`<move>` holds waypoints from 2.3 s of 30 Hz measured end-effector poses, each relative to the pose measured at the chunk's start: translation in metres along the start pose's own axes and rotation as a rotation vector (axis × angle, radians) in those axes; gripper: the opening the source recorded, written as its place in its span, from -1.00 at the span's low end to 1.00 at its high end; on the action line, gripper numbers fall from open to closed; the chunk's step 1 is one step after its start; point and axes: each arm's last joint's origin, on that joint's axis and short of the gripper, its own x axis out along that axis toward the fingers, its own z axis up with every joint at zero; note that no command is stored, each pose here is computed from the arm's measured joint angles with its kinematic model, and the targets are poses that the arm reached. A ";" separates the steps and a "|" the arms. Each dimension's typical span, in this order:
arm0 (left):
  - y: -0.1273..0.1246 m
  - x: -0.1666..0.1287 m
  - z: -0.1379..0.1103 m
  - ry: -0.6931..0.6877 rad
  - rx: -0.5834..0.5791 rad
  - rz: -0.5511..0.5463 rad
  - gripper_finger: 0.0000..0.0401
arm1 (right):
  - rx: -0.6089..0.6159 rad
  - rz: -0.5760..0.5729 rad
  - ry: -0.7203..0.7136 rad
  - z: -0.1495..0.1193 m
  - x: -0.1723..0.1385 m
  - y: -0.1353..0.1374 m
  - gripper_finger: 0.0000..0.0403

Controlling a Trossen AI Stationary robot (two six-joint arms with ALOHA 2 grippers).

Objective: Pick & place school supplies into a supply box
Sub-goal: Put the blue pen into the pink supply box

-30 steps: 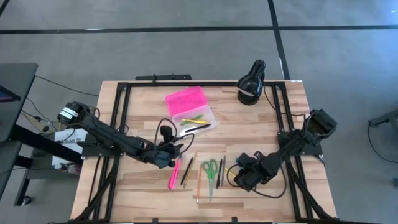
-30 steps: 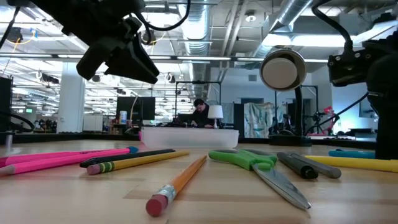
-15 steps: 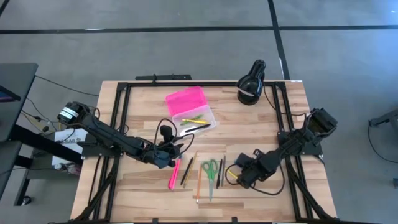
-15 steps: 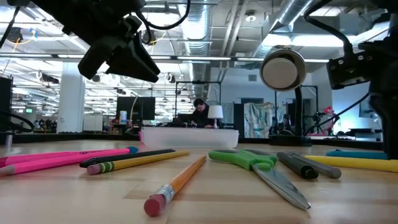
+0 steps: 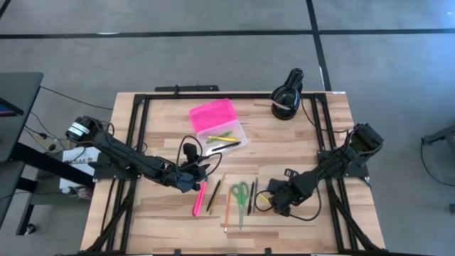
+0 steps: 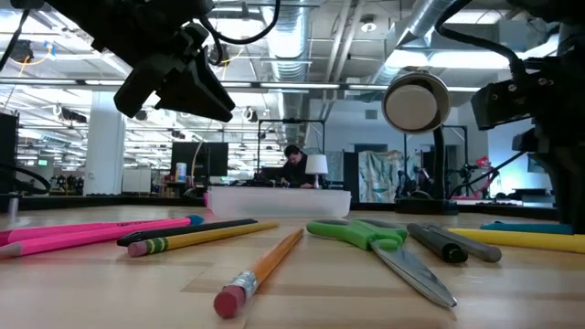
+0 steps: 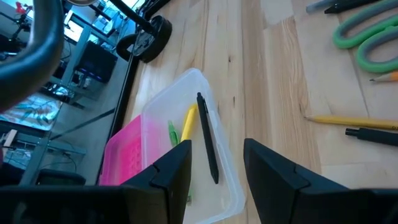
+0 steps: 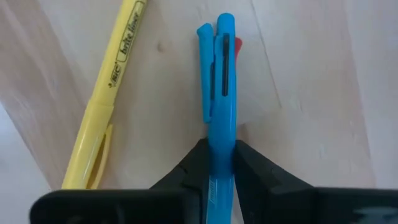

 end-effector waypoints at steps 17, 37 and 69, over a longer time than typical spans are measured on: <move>0.008 -0.001 -0.007 0.084 -0.006 0.305 -0.30 | -0.331 -0.332 -0.307 0.036 -0.014 -0.012 -0.83; -0.006 -0.017 -0.035 0.222 -0.119 0.151 -0.30 | -0.428 -0.430 -0.619 0.165 -0.047 -0.105 -0.79; -0.015 -0.037 -0.040 0.162 -0.070 0.252 -0.30 | -0.212 -0.083 -0.772 0.199 -0.034 -0.167 -0.76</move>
